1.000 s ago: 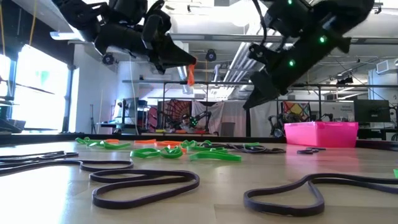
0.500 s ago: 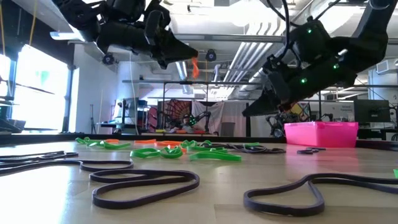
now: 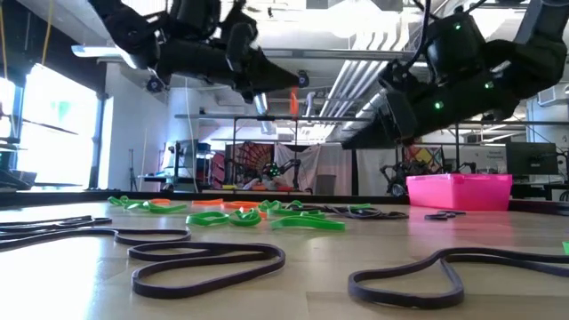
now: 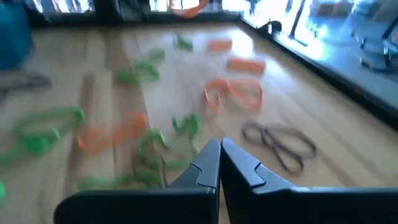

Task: Sort rubber bands into baskets
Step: Put the orange rubber band into the red bin

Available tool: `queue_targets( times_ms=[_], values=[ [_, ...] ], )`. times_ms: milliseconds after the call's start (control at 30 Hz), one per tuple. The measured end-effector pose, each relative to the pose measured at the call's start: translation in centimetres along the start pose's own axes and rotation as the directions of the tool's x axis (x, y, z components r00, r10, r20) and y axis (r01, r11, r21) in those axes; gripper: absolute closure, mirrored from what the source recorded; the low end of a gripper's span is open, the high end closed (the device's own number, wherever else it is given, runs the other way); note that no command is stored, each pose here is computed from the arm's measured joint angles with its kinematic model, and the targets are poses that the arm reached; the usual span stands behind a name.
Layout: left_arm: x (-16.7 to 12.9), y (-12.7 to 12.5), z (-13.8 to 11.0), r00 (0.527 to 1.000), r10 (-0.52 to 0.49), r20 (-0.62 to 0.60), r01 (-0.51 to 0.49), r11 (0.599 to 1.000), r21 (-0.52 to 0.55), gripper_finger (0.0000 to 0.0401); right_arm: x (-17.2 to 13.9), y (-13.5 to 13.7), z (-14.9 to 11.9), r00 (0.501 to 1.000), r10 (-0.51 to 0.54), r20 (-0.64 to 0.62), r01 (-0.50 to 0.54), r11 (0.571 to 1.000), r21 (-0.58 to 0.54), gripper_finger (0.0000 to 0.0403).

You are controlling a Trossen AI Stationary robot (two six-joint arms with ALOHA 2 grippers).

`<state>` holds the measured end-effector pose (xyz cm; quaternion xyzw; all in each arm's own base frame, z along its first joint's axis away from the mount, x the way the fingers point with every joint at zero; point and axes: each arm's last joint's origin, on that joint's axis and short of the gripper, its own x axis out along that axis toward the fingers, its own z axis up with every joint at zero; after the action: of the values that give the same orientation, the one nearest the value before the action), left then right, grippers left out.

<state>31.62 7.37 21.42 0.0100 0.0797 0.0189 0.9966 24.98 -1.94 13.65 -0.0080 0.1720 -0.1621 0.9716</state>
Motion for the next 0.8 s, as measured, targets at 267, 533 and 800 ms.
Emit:
queue_targets(
  times_ms=[267, 533, 800],
  values=[
    [1.6, 0.3, 0.0, 1.0, -0.007, -0.005, 0.007, 1.0, -0.011, 0.04, 0.2, -0.7, -0.4, 0.999, -0.024, -0.046, 0.031, 0.988, 0.15, 0.0403],
    [1.7, 0.1, 0.2, 1.0, -0.015, 0.005, 0.015, 0.999, 0.035, 0.0401, 0.2, -0.8, 0.0, 0.996, -0.089, -0.012, 0.09, 0.982, 0.164, 0.0395],
    [1.8, -0.6, 0.7, 0.995, -0.086, 0.053, 0.08, 0.992, 0.096, 0.0401, 0.3, -0.8, 0.5, 0.994, -0.11, 0.017, 0.1, 0.949, 0.299, 0.029]
  ],
)
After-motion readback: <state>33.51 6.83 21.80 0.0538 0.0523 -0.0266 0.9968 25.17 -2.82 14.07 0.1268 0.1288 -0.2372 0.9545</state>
